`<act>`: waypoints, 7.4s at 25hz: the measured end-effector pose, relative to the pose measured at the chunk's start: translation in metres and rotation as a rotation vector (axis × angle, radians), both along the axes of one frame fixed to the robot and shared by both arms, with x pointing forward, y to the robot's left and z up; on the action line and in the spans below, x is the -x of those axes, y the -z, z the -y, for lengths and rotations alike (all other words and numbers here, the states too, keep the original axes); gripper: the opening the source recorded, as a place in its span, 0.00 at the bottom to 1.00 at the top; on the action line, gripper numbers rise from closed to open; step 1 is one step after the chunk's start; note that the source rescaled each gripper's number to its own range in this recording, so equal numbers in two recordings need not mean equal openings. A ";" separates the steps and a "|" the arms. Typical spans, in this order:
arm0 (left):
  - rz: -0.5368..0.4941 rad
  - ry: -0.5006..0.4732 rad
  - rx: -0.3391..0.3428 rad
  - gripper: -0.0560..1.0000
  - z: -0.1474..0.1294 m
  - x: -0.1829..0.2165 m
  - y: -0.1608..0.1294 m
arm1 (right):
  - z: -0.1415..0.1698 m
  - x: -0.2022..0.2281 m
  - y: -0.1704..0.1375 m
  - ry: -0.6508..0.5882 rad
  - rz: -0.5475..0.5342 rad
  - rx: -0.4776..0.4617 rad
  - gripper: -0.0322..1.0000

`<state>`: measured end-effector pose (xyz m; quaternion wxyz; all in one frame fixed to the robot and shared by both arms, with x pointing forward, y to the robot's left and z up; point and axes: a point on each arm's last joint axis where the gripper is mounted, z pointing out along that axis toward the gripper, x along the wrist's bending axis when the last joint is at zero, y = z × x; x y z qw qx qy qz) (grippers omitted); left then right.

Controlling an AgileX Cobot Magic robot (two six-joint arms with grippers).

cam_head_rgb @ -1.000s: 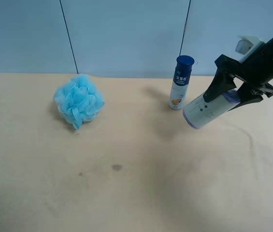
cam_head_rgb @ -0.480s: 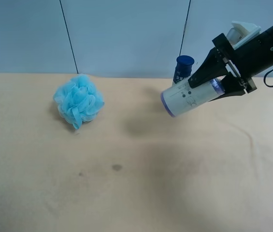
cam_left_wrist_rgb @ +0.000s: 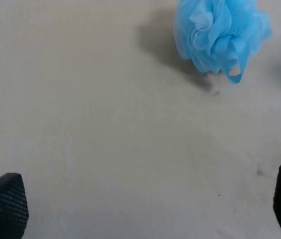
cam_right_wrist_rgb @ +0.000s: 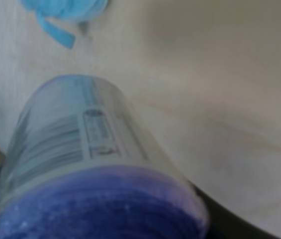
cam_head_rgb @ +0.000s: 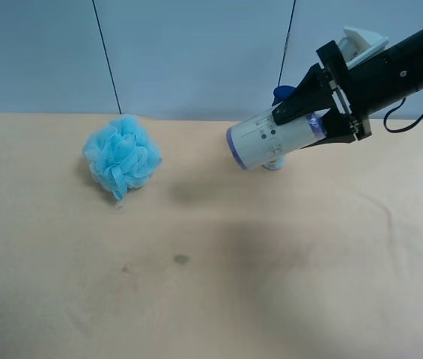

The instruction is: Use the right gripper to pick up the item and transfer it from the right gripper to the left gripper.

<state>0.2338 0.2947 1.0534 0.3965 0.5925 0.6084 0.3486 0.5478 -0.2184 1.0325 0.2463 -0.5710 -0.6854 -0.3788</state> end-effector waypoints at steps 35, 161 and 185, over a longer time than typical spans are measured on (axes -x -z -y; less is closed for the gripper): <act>-0.471 0.613 0.533 1.00 0.058 -0.184 0.045 | -0.024 -0.001 0.011 -0.097 0.026 -0.031 0.06; -0.547 1.058 0.871 0.18 0.174 -0.301 0.095 | -0.064 0.005 -0.004 -0.153 0.096 -0.183 0.04; -0.539 1.029 0.862 0.26 0.161 -0.310 0.094 | -0.062 0.005 -0.001 -0.135 0.078 -0.144 0.04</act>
